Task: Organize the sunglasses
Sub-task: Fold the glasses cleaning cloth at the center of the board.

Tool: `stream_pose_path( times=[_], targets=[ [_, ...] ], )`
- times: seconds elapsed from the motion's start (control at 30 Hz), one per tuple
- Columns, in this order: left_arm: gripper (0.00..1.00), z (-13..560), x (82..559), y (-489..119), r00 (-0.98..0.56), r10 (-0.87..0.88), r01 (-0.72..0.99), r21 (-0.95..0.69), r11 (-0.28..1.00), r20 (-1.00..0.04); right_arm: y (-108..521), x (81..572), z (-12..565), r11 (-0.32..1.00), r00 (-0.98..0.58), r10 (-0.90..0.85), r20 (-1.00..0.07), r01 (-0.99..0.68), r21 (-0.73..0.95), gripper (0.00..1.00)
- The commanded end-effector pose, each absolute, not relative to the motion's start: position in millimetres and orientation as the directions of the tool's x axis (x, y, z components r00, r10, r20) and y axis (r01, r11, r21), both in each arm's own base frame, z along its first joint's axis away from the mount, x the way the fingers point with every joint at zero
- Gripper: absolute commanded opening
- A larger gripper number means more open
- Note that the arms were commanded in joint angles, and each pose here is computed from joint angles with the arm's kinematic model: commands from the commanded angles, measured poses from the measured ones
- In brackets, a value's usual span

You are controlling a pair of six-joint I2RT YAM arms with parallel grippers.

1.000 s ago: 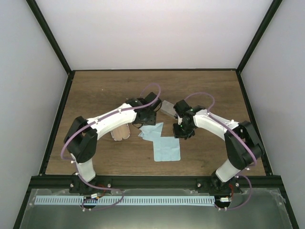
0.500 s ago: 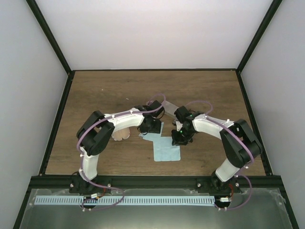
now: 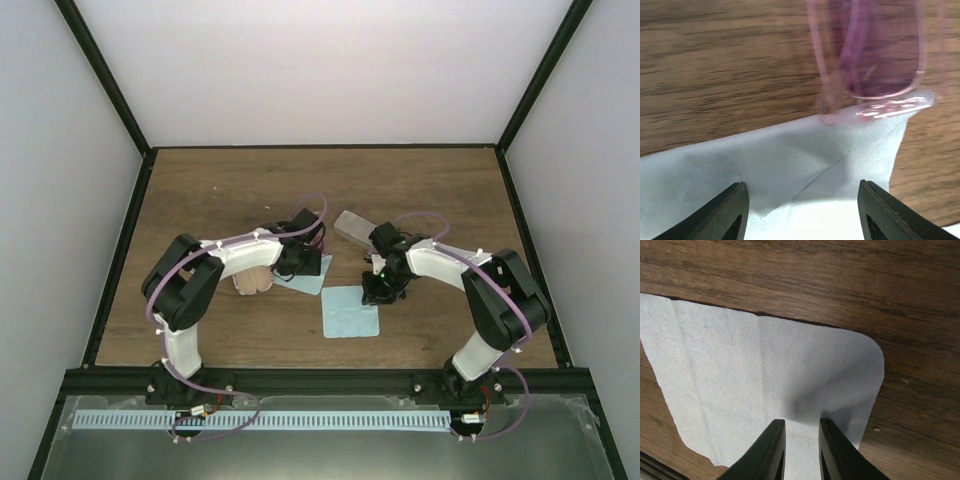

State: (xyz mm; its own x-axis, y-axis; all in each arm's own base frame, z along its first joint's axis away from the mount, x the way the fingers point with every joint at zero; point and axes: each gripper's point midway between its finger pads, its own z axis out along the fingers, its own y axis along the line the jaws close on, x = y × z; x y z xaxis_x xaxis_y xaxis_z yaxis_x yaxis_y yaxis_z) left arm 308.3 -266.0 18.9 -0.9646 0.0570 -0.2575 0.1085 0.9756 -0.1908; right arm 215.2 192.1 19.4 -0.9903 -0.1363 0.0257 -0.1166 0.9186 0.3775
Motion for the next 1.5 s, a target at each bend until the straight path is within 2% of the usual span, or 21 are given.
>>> stream_pose_path(
  times=[0.0,0.1,0.23,0.3,0.43,0.47,0.5,0.53,0.6,0.63,0.83,1.07,1.47],
  targets=[
    [0.62,-15.9,282.4,-206.6,-0.988,0.049,0.050,-0.002,0.999,-0.144,185.2,220.5,16.4,0.928,-0.992,-0.130,0.005,-0.120,0.352,0.20],
    [0.62,-0.8,289.9,-215.3,-0.983,0.035,0.044,-0.046,0.998,-0.178,189.5,226.3,27.1,0.920,-0.990,-0.138,-0.024,-0.136,0.368,0.23],
    [0.64,43.5,312.4,-236.8,-0.963,0.018,0.055,-0.131,0.990,-0.268,195.7,241.7,58.8,0.910,-0.985,-0.141,-0.097,-0.168,0.379,0.37],
    [0.66,71.2,325.0,-246.4,-0.947,-0.004,0.054,-0.173,0.983,-0.321,198.2,251.2,75.8,0.908,-0.981,-0.136,-0.138,-0.179,0.378,0.40],
    [0.78,117.7,337.8,-264.4,-0.912,-0.041,0.065,-0.244,0.968,-0.408,196.1,265.8,91.4,0.922,-0.975,-0.121,-0.188,-0.181,0.343,0.43],
    [0.87,127.1,338.1,-268.1,-0.902,-0.046,0.071,-0.253,0.965,-0.429,193.0,268.6,90.7,0.930,-0.974,-0.113,-0.196,-0.173,0.323,0.43],
    [0.91,132.7,336.3,-273.3,-0.897,-0.045,0.080,-0.262,0.962,-0.441,189.1,270.7,88.7,0.940,-0.974,-0.106,-0.199,-0.163,0.299,0.43],
    [0.91,134.0,333.3,-278.3,-0.897,-0.043,0.087,-0.271,0.959,-0.440,185.2,271.9,84.9,0.949,-0.976,-0.099,-0.195,-0.152,0.277,0.43],
    [0.74,125.1,321.6,-288.6,-0.920,-0.031,0.088,-0.284,0.955,-0.390,176.4,274.1,75.9,0.966,-0.978,-0.086,-0.190,-0.129,0.225,0.41],
    [0.72,119.6,315.4,-294.3,-0.930,-0.024,0.090,-0.288,0.953,-0.368,173.5,275.1,72.0,0.971,-0.979,-0.083,-0.189,-0.122,0.207,0.41],
    [0.68,86.2,280.4,-326.2,-0.956,0.039,0.123,-0.276,0.953,-0.291,162.6,278.0,56.7,0.985,-0.981,-0.077,-0.180,-0.103,0.137,0.36],
    [0.67,51.3,268.0,-328.2,-0.975,0.057,0.113,-0.255,0.960,-0.217,158.3,272.3,35.9,0.988,-0.985,-0.088,-0.146,-0.105,0.116,0.33],
    [0.61,14.8,258.5,-330.0,-0.984,0.084,0.122,-0.257,0.959,-0.154,162.0,262.5,23.9,0.982,-0.987,-0.102,-0.123,-0.119,0.145,0.29]
  ],
)
